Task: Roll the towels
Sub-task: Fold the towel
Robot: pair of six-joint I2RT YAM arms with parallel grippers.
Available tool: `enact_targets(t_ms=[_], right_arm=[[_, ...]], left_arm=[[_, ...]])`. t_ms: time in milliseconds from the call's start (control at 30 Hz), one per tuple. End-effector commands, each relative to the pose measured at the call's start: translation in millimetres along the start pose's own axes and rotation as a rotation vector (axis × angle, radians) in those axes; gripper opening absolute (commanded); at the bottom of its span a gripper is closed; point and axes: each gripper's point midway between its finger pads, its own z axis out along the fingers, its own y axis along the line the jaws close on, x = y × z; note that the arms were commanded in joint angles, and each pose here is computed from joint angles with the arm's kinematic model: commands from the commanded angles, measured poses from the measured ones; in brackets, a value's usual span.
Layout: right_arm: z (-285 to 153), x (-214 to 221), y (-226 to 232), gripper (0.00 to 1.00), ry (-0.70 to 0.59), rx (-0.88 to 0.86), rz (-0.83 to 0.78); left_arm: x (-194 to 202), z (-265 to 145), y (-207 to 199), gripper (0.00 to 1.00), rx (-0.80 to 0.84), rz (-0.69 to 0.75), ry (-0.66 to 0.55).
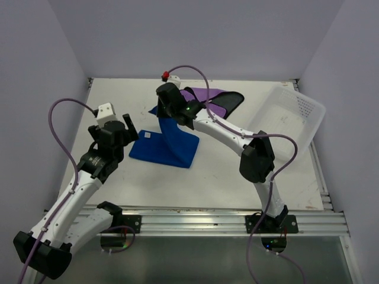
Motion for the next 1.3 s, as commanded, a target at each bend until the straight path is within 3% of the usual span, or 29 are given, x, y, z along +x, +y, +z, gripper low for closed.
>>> enact_targets(t_ms=[0, 300, 1033, 1267], right_arm=[[-3, 4, 22, 0.0, 0.023, -0.057, -0.006], [0, 42, 46, 0.0, 0.087, -0.111, -0.026], [-11, 51, 84, 0.0, 0.107, -0.178, 0.001], [-1, 75, 88, 0.0, 0.16, -0.202, 0.019]], left_arm=[[-25, -9, 20, 0.98, -0.118, -0.082, -0.084], [-24, -11, 19, 0.98, -0.103, -0.085, -0.083], [-27, -15, 24, 0.99, -0.119, -0.101, -0.096], [-28, -15, 23, 0.99, -0.114, -0.1, -0.098]])
